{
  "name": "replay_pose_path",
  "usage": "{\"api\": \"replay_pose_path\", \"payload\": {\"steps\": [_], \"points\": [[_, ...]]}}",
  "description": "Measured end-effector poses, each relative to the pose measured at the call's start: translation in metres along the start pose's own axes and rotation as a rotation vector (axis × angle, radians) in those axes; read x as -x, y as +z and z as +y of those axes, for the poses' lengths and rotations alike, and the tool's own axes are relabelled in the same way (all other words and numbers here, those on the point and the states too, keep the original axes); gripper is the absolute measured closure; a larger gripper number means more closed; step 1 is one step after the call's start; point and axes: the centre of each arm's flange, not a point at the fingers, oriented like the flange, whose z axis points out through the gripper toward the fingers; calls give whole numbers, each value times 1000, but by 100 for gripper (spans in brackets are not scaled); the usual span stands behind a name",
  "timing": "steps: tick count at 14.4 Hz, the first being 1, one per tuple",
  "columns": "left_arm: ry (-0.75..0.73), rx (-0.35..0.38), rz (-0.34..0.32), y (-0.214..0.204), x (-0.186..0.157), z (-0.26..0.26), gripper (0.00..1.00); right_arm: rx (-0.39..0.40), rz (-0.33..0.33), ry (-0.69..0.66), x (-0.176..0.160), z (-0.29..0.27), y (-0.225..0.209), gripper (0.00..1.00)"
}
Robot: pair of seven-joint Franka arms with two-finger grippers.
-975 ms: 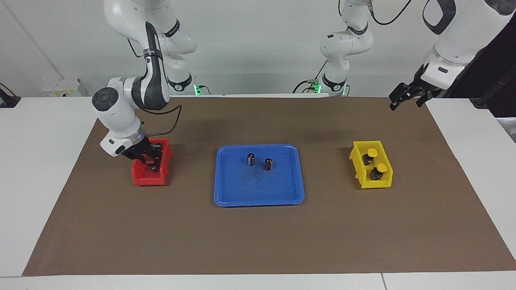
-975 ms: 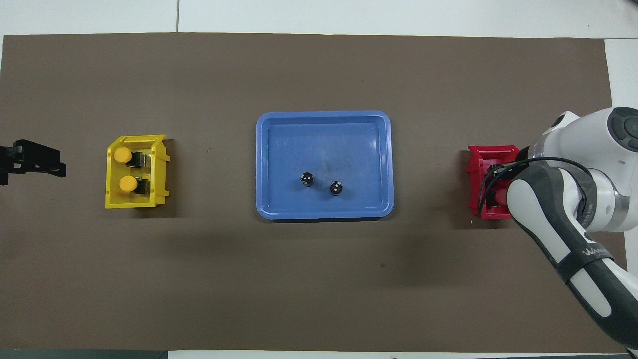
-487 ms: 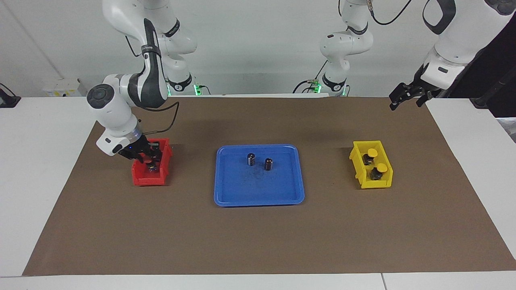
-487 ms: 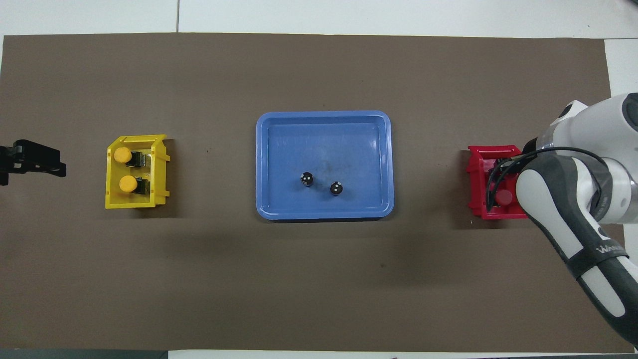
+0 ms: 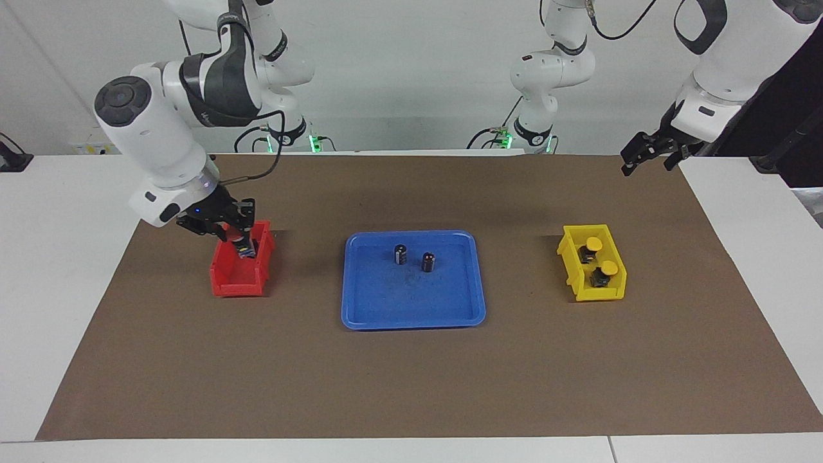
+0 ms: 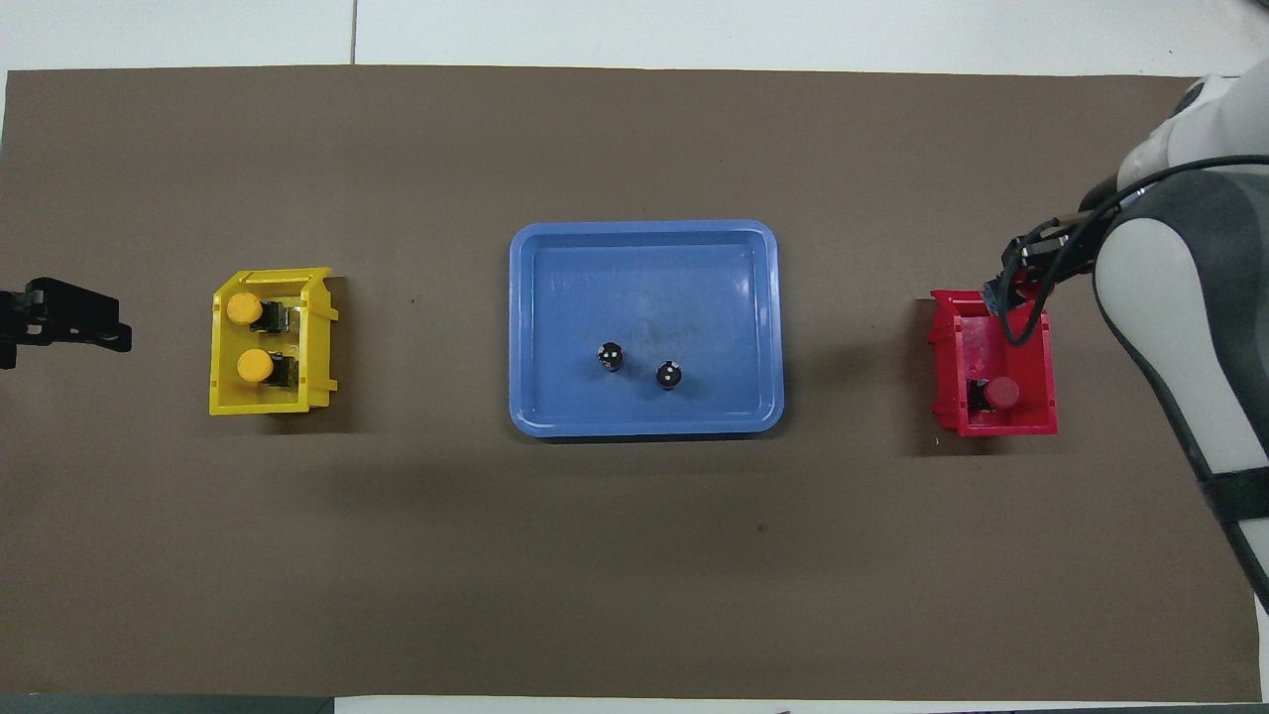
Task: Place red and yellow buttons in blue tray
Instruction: 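Carry the red button into the blue tray while the left gripper grasps a yellow button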
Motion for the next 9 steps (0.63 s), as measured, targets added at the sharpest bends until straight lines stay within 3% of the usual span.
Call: {"api": "replay_pose_path", "payload": {"steps": [5,9], "points": [[-23,0,32,18,-2,1,0,2,35,92,-32,-165,37,58],[-11,-3,103,69,5,40,0,-1,55,188,-69,-224,102,58]]}}
